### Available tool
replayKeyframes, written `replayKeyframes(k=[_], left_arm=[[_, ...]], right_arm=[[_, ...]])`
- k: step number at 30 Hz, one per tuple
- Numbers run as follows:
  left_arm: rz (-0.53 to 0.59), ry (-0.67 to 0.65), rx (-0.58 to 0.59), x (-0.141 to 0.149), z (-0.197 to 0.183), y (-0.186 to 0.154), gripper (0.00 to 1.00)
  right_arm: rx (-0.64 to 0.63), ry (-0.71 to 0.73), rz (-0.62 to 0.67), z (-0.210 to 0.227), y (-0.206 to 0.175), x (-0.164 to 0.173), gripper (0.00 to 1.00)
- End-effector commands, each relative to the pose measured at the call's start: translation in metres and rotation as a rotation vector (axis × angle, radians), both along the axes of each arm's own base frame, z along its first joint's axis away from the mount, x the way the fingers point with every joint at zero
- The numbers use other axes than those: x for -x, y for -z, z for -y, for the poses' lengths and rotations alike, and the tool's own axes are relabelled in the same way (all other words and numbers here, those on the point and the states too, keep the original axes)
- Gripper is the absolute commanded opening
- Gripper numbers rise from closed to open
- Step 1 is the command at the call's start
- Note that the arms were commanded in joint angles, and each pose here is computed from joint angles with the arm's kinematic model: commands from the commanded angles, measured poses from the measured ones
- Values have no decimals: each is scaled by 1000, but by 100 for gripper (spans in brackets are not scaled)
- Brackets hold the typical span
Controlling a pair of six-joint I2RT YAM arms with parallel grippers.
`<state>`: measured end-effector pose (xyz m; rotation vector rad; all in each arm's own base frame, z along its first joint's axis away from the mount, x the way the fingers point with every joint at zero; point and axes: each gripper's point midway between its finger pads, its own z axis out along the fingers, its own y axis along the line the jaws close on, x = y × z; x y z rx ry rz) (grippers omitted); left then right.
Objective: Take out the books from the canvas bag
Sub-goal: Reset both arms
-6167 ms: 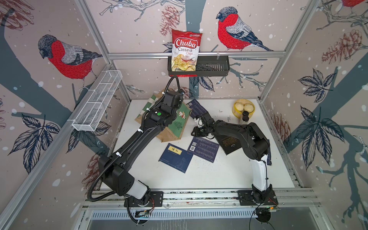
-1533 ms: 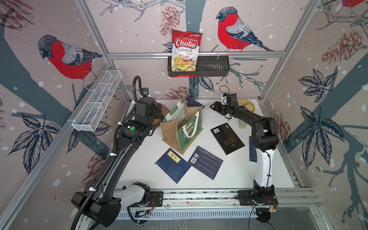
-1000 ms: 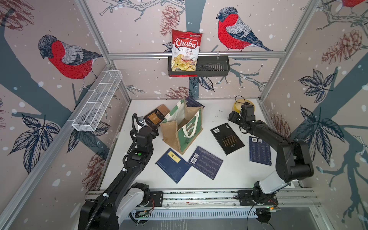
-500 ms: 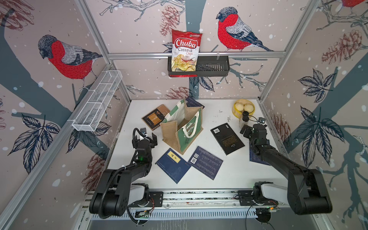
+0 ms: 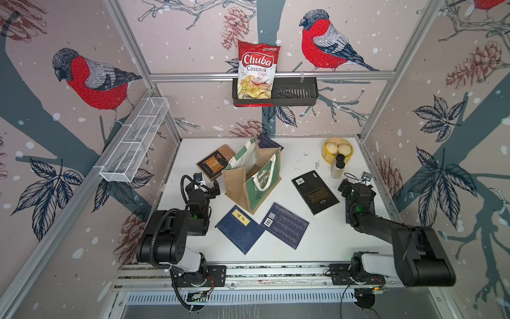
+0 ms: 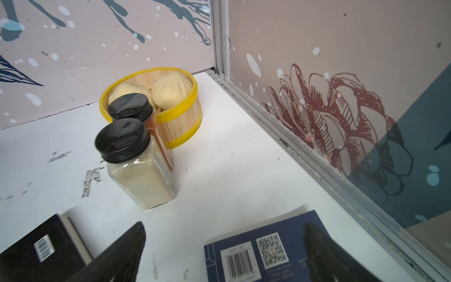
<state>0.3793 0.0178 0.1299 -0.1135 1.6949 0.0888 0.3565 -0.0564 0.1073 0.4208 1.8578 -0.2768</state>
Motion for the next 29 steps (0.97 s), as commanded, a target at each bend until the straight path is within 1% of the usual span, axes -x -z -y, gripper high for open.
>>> replayKeyframes(k=[1,2,4,7,8,9,11,13,17,18,20,29], left_arm=[[43,-4,-27,4,1,-2,99],[16,5,-26,4,3,1,99],[1,10,-18,2,4,2,99],[35,13,-29,3,4,-2,99],[26,25,-33,3,7,0,99],[21,35,-35,3,8,0,99],[26,36,-36,3,8,0,99],[26,36,-36,3,8,0,99],[23,39,-37,2,9,0,99],[20,71,-47,1,14,1,99],[4,83,-42,-3,16,4,99],[30,73,-41,3,14,-1,99]], right_arm=[[-6,0,127,3,-25,-24,100],[10,-33,117,-3,-20,-28,100],[42,-67,120,-14,-20,-26,100],[33,-86,210,-16,-28,-7,100],[41,-109,236,-18,-27,1,100],[72,-146,286,-25,-33,6,99],[99,-150,257,-32,-29,1,100],[66,-163,204,-31,-22,-6,100],[60,-161,208,-29,-23,-8,100],[61,-160,208,-29,-23,-8,100],[60,-161,206,-29,-23,-8,100],[51,-165,196,-27,-21,-10,100]])
